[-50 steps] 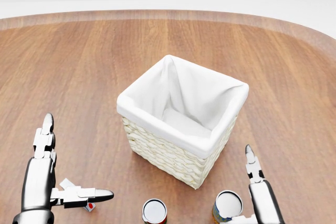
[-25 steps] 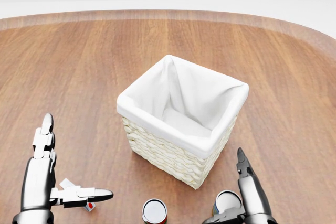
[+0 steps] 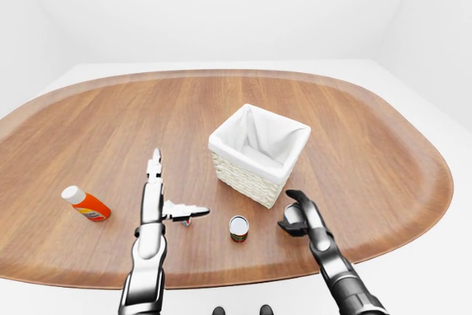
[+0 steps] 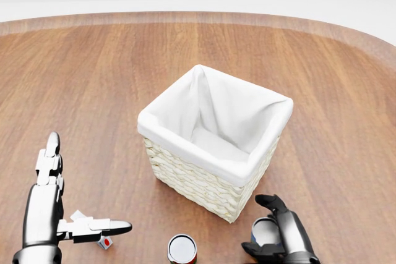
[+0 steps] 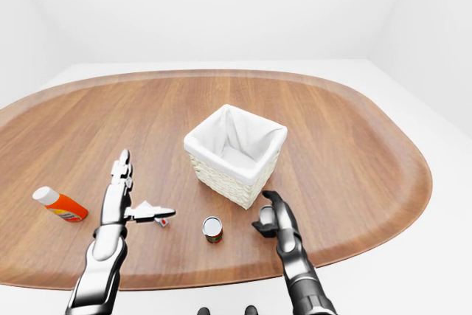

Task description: Pick up the alphabet soup and the cream cheese box, and put them in the basket.

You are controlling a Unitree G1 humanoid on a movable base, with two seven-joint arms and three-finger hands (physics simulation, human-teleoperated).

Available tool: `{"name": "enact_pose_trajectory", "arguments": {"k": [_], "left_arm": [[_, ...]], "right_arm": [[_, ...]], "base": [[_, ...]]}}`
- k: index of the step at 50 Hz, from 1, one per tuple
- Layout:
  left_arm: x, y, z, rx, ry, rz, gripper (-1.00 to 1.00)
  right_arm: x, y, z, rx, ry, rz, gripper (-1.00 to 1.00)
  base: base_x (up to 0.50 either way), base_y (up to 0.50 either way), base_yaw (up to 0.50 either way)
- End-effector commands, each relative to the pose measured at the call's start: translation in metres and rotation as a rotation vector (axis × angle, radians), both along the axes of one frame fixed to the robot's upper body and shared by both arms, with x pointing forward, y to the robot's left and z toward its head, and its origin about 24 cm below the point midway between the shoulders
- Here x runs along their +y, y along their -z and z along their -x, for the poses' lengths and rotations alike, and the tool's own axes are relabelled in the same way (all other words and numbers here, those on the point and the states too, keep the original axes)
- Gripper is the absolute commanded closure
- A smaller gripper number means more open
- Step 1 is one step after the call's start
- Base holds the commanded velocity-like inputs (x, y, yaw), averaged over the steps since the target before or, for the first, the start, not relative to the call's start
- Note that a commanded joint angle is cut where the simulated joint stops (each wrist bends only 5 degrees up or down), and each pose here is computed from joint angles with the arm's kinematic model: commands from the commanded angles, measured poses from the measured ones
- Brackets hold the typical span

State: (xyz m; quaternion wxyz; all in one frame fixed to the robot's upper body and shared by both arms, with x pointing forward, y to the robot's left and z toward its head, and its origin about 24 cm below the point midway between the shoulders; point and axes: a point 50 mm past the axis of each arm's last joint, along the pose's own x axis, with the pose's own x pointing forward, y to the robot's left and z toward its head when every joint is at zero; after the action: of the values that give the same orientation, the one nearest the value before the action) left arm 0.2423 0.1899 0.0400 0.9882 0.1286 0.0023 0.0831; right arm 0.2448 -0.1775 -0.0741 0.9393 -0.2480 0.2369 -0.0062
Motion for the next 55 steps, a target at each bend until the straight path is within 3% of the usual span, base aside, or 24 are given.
{"name": "enact_pose_trajectory", "arguments": {"k": [1, 21, 28, 37, 42, 55], "left_arm": [[0.001, -0.001, -0.002, -0.003, -0.005, 0.002, -1.00], [0.001, -0.003, -0.001, -0.005, -0.005, 0.003, -1.00], [0.001, -0.002, -0.002, -0.005, -0.006, 0.003, -1.00], [0.001, -0.003, -0.001, -0.008, -0.007, 0.002, -1.00], [0.001, -0.003, -0.001, -0.008, -0.008, 0.002, -1.00], [0.001, -0.001, -0.002, -0.007, -0.007, 0.001, -1.00]], "right_arm": [[-0.003, 0.009, 0.006, 0.041, 0.021, 0.025, 1.00], [-0.012, 0.000, 0.030, 0.068, 0.045, -0.022, 1.00], [-0.015, -0.015, 0.027, 0.000, 0.054, -0.001, 1.00], [-0.020, -0.081, 0.029, -0.239, -0.009, 0.043, 1.00], [-0.021, -0.137, 0.030, -0.429, -0.075, 0.080, 1.00], [-0.012, -0.214, 0.043, -0.683, -0.196, 0.177, 1.00]], "base": [[0.00, 0.00, 0.00], [0.00, 0.00, 0.00], [0.00, 0.00, 0.00], [0.00, 0.00, 0.00], [0.00, 0.00, 0.00], [0.00, 0.00, 0.00]]}}
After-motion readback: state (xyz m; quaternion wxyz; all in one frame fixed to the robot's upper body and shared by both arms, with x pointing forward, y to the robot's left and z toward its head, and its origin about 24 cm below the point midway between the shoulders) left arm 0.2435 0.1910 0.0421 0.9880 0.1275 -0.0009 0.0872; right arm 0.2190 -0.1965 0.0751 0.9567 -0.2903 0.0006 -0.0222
